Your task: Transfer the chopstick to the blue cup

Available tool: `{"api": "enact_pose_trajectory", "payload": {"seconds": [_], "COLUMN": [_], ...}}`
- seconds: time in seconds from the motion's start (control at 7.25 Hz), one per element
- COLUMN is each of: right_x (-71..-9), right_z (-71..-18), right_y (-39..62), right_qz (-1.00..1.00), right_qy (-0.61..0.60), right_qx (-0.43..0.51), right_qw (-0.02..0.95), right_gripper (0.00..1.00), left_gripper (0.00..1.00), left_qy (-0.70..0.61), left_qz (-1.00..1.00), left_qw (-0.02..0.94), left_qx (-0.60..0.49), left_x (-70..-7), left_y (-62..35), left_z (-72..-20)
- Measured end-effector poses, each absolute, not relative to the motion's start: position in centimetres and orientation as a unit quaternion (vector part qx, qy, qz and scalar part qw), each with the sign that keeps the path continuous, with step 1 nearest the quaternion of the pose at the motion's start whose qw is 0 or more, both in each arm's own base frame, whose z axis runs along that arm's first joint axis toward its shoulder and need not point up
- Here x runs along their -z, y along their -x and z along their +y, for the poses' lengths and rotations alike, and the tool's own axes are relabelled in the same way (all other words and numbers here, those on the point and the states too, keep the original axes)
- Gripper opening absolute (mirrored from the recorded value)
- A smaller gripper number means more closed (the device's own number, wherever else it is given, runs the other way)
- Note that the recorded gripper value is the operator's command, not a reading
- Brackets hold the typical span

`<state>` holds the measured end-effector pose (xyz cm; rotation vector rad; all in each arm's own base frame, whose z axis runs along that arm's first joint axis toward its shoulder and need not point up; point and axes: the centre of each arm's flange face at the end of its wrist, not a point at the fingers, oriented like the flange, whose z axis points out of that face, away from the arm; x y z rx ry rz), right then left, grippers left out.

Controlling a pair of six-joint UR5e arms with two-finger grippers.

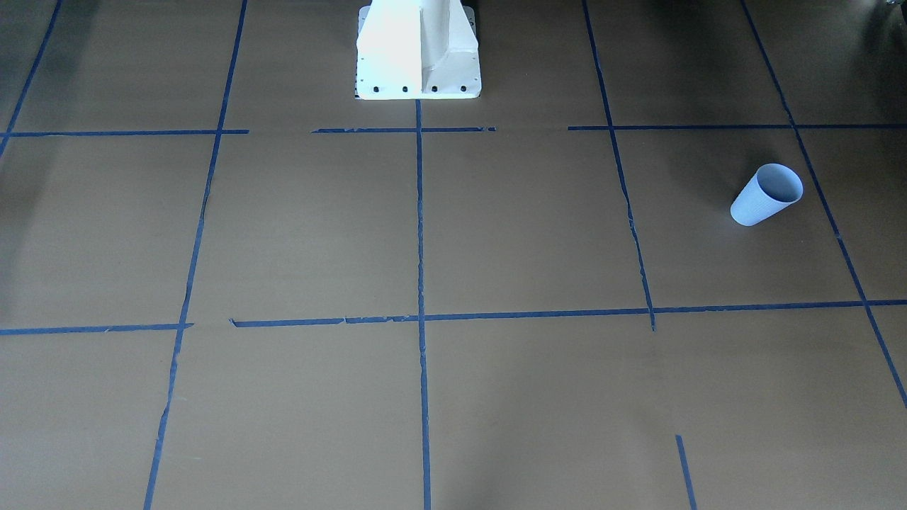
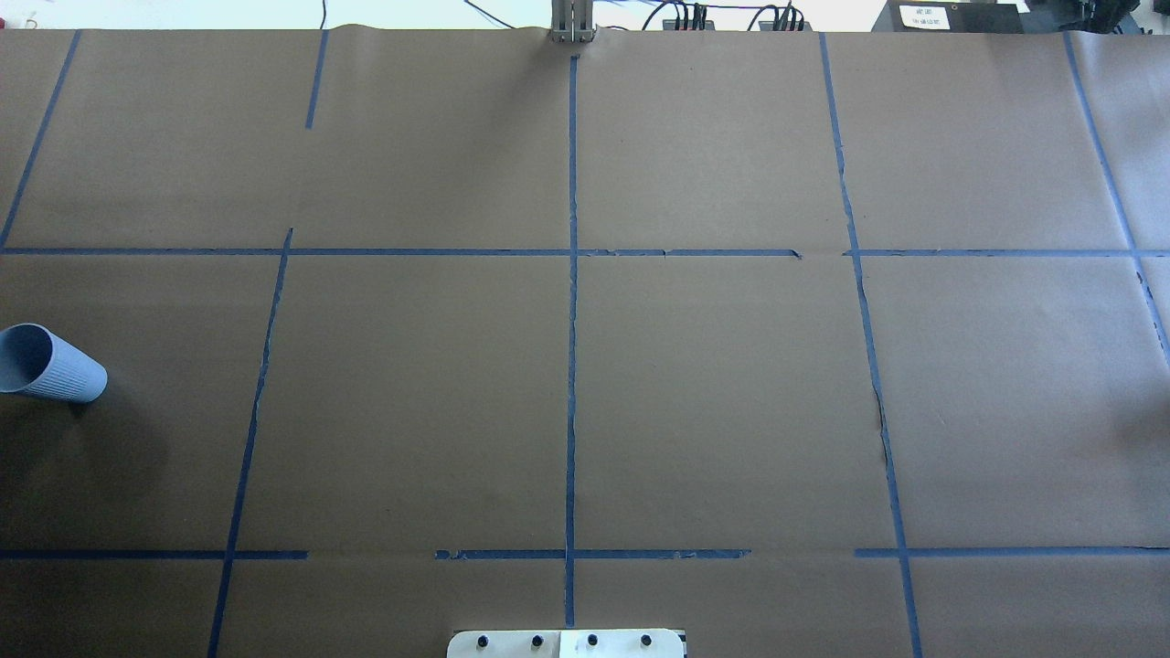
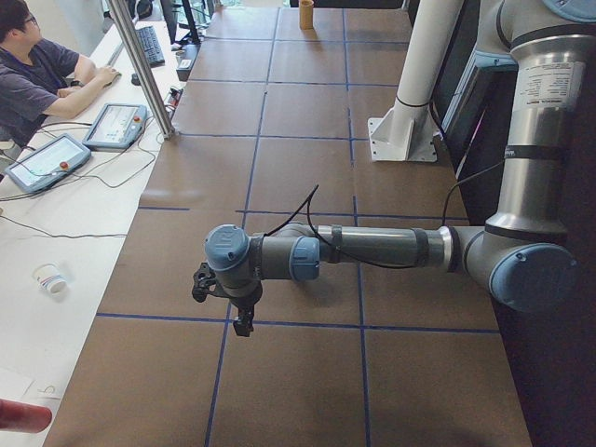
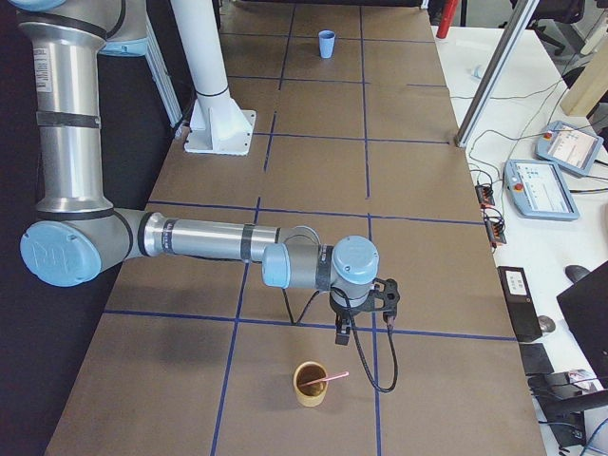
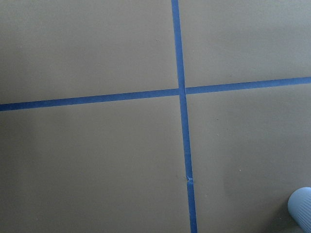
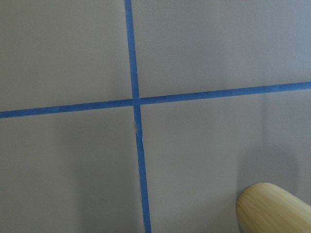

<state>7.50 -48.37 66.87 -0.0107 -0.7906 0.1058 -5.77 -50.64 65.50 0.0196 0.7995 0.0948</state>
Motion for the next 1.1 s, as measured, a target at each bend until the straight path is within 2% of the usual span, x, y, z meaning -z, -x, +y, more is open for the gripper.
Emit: {"api": "enact_pose_trajectory", "payload": {"seconds": [1.1], "right_x": [-66.81], "right_z": [-48.25], "right_y": [-7.49], "right_qz": [-0.384], "right_qy": [0.006], "right_qx": [-0.055], "right_qw": [0.922], "right_gripper": [1.00], "left_gripper": [1.00], "left_qy": [-0.011], "left_qz": [0.390], "left_qw": [0.920], "left_qx": [-0.045], "left_x": [-65.49], "left_y": [5.76], "left_z": [-50.68]}}
